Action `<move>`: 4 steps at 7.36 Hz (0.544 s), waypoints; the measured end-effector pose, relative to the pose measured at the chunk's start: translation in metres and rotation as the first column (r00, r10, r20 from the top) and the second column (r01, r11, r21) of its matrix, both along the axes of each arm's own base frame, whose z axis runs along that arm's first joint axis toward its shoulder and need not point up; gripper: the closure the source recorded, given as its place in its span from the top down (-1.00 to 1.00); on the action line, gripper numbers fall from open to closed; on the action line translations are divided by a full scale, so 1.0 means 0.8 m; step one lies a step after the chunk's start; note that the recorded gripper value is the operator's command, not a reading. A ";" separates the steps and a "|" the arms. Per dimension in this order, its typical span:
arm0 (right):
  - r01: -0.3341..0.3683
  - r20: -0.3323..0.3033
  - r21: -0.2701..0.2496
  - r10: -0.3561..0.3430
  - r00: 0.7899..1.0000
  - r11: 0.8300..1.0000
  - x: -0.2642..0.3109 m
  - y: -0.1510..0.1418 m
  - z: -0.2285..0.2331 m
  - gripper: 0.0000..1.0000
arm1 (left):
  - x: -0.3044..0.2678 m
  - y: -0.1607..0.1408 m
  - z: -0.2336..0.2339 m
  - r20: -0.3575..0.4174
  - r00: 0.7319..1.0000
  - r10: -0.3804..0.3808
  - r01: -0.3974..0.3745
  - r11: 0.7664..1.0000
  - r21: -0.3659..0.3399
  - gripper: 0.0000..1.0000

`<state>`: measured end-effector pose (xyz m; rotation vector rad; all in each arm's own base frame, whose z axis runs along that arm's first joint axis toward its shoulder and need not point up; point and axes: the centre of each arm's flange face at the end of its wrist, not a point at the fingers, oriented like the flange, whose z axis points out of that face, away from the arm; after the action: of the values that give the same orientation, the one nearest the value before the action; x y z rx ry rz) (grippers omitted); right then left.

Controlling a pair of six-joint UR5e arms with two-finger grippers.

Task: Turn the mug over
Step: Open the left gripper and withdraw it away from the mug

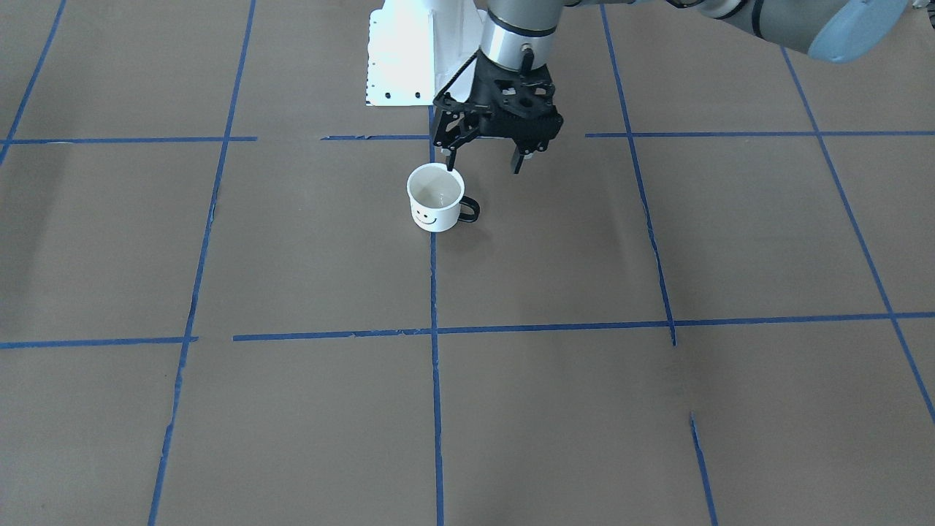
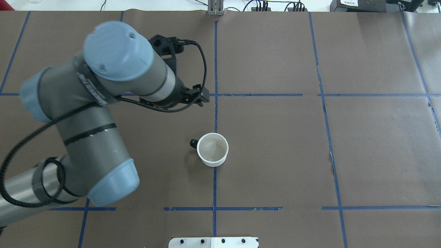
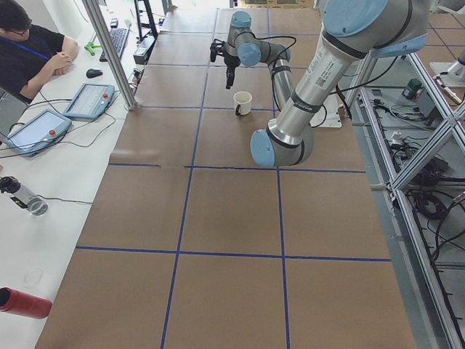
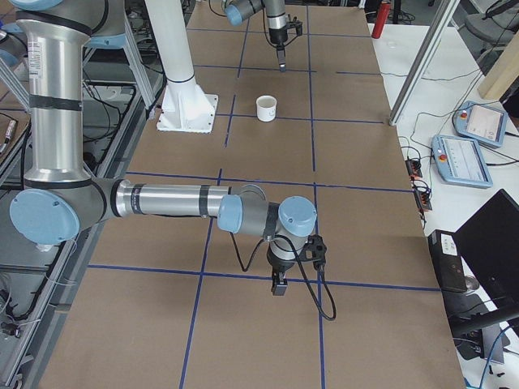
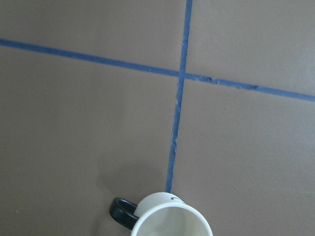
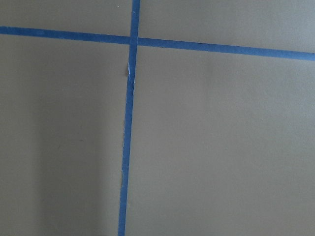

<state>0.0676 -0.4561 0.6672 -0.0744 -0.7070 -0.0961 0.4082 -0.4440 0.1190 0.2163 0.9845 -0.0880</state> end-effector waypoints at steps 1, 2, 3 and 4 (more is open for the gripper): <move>0.000 0.000 0.000 0.000 1.000 1.000 0.000 0.000 0.000 1.00 | -0.056 -0.033 0.044 -0.028 0.999 0.036 -0.033 0.997 0.072 1.00; 0.000 0.000 0.000 0.000 1.000 1.000 0.000 0.000 0.000 1.00 | -0.114 -0.057 0.100 -0.055 0.996 0.072 -0.064 0.988 0.142 1.00; 0.000 0.000 0.000 0.000 1.000 1.000 0.000 0.000 0.000 1.00 | -0.174 -0.073 0.158 -0.063 0.992 0.107 -0.092 0.975 0.204 1.00; 0.000 0.000 0.000 0.000 1.000 1.000 0.000 0.000 0.000 1.00 | -0.230 -0.083 0.214 -0.045 0.990 0.133 -0.118 0.961 0.249 1.00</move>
<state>0.0676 -0.4559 0.6673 -0.0746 -0.7071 -0.0960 0.2239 -0.5103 0.2901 0.3795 1.0680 0.1459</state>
